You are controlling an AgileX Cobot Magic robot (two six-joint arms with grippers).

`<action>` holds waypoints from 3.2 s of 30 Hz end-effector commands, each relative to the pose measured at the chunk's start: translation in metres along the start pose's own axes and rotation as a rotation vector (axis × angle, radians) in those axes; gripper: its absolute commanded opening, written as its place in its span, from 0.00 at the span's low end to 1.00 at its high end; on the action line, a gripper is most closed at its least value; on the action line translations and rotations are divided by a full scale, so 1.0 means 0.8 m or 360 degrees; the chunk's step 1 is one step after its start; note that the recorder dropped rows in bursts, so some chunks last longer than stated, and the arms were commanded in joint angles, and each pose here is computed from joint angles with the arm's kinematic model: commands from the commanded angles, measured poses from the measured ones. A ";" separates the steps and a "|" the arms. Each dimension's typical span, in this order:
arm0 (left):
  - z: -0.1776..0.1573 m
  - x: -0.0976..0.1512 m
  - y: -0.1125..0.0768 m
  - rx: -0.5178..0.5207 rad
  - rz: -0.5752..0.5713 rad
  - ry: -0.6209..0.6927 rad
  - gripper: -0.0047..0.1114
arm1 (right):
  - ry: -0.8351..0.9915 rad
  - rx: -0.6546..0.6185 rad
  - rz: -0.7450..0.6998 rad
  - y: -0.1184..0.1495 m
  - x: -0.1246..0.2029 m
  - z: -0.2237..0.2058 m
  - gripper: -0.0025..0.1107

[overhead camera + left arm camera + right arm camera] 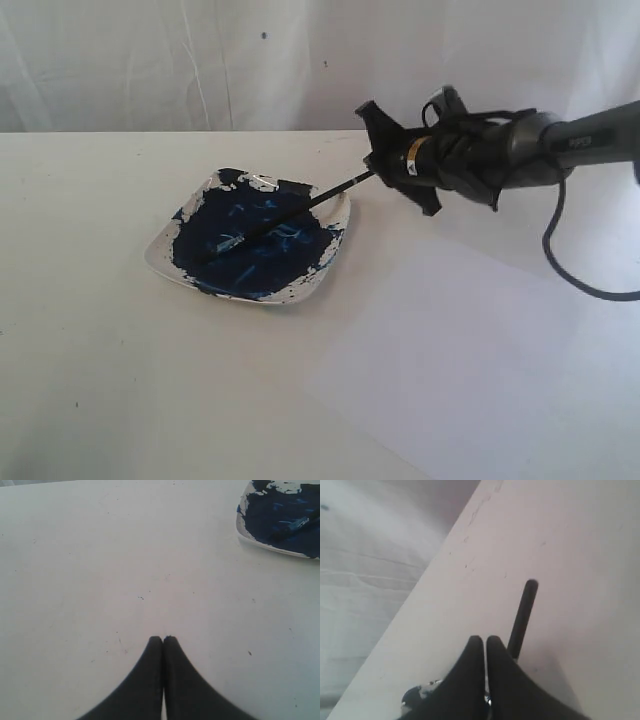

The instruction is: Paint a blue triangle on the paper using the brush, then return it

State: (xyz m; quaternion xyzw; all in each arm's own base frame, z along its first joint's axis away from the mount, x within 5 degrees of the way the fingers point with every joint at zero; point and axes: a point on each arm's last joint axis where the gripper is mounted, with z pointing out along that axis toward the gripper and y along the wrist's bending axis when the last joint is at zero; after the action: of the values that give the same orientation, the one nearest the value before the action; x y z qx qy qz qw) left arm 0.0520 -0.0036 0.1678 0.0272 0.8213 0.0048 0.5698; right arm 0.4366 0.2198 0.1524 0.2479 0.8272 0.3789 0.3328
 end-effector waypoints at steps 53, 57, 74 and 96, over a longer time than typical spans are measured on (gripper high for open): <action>0.000 0.001 -0.001 0.0016 -0.0011 -0.0003 0.04 | 0.0321 0.0424 0.0173 0.024 -0.015 0.042 0.28; 0.000 0.001 -0.001 0.0016 -0.0011 -0.0003 0.04 | 0.0341 0.0416 0.0228 0.017 -0.009 0.049 0.30; 0.000 0.001 -0.001 0.0016 -0.0011 -0.0003 0.04 | 0.0275 0.0349 0.0296 0.012 -0.010 0.060 0.30; 0.000 0.001 -0.001 0.0016 -0.0011 -0.0003 0.04 | 0.0213 0.0294 0.0298 0.012 -0.009 0.066 0.30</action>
State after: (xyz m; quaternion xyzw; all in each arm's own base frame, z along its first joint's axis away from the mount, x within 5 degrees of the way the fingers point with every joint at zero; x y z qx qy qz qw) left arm 0.0520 -0.0036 0.1678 0.0272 0.8213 0.0048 0.5698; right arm 0.4795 0.2463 0.1334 0.3318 0.8547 0.3429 0.2043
